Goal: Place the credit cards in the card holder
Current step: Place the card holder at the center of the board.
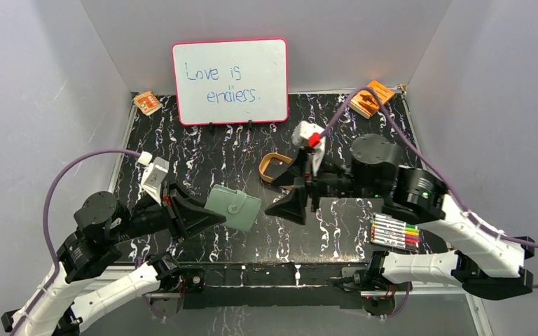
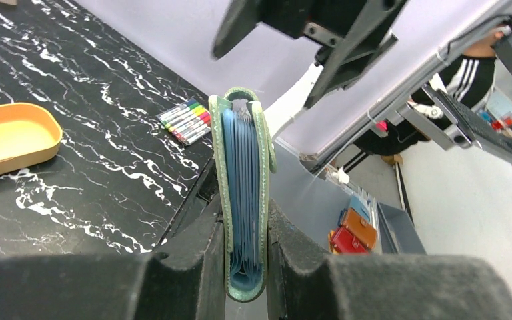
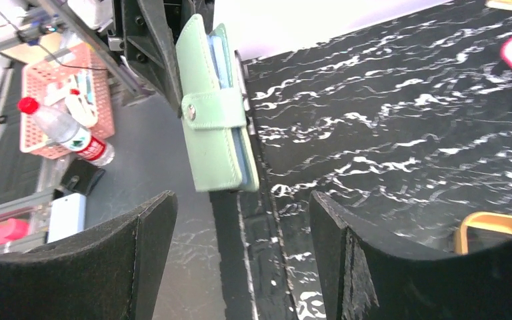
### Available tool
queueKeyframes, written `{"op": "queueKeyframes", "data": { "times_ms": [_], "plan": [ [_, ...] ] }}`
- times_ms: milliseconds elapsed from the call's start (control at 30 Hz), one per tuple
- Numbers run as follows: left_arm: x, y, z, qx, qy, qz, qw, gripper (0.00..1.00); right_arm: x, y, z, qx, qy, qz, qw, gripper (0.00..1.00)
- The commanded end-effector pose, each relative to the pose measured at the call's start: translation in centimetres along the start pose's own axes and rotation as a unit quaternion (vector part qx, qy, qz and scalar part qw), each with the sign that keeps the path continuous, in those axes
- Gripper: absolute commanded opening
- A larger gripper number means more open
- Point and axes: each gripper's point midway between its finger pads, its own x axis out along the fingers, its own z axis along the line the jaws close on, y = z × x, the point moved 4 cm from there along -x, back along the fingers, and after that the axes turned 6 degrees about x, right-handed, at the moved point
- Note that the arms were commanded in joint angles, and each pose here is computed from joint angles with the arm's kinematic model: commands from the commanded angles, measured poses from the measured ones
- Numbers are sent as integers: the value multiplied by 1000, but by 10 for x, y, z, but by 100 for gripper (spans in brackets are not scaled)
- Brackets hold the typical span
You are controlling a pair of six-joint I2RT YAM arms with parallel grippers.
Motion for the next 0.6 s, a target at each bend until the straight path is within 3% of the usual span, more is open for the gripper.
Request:
{"op": "queueKeyframes", "data": {
  "times_ms": [0,200,567],
  "plan": [
    [-4,-14,-25,56,78,-6,995,0,17,-15,22,14,-86,-36,996,81],
    [2,-21,-33,85,111,6,990,0,21,-25,38,33,-143,-48,988,82],
    [8,-38,-36,117,110,-20,987,0,23,-9,28,69,-105,-3,992,75]
  ]
}}
